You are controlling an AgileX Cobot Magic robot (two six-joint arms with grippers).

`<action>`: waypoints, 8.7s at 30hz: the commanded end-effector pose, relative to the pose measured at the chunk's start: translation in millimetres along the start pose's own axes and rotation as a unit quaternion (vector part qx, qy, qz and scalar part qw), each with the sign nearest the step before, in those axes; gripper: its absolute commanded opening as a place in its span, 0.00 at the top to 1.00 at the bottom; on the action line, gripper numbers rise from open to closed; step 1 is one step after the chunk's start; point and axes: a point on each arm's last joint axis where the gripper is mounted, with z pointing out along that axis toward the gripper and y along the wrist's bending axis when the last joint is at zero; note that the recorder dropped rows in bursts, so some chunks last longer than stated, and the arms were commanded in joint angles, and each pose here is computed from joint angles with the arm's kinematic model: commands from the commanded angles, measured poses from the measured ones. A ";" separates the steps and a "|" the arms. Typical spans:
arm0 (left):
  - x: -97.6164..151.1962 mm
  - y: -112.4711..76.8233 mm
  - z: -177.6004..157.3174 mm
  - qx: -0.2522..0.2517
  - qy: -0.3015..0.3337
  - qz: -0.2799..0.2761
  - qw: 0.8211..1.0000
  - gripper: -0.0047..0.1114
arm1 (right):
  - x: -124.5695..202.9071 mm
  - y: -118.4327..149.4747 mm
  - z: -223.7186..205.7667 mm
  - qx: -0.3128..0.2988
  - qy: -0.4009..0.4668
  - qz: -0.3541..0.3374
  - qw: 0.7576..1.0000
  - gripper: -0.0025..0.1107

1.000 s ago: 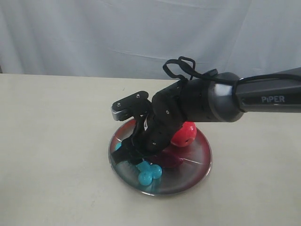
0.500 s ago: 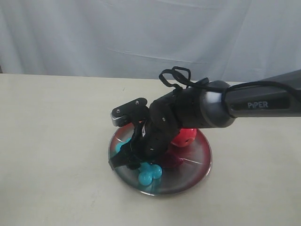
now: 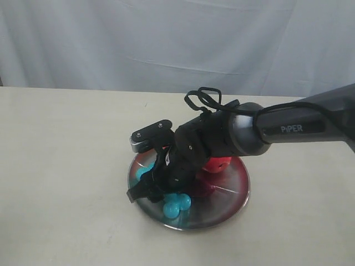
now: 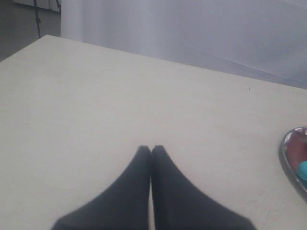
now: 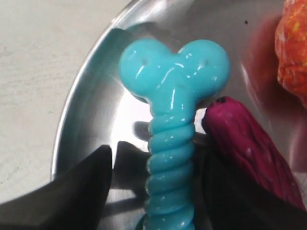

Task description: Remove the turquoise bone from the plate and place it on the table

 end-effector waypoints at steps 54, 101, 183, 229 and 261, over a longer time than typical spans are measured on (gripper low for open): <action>0.2 0.5 0.2 -0.003 -0.003 0.001 1.000 0.96 | 32.4 -166.2 -224.3 0.165 -0.047 0.238 0.956 0.88; 0.2 0.5 0.2 -0.003 -0.003 0.001 1.000 0.96 | 81.3 -186.7 -50.3 0.133 0.060 0.242 0.959 0.54; 0.2 0.5 0.2 -0.003 -0.003 0.001 1.000 0.96 | 256.4 -36.8 -353.1 0.161 -0.489 0.244 0.822 0.98; 0.2 0.5 0.2 -0.003 -0.003 0.001 1.000 0.96 | 293.6 -54.2 -233.9 0.254 -0.477 0.097 0.836 0.98; 0.2 0.5 0.2 -0.003 -0.003 0.001 1.000 0.96 | 293.5 -54.1 -234.1 0.250 -0.480 0.102 0.835 0.98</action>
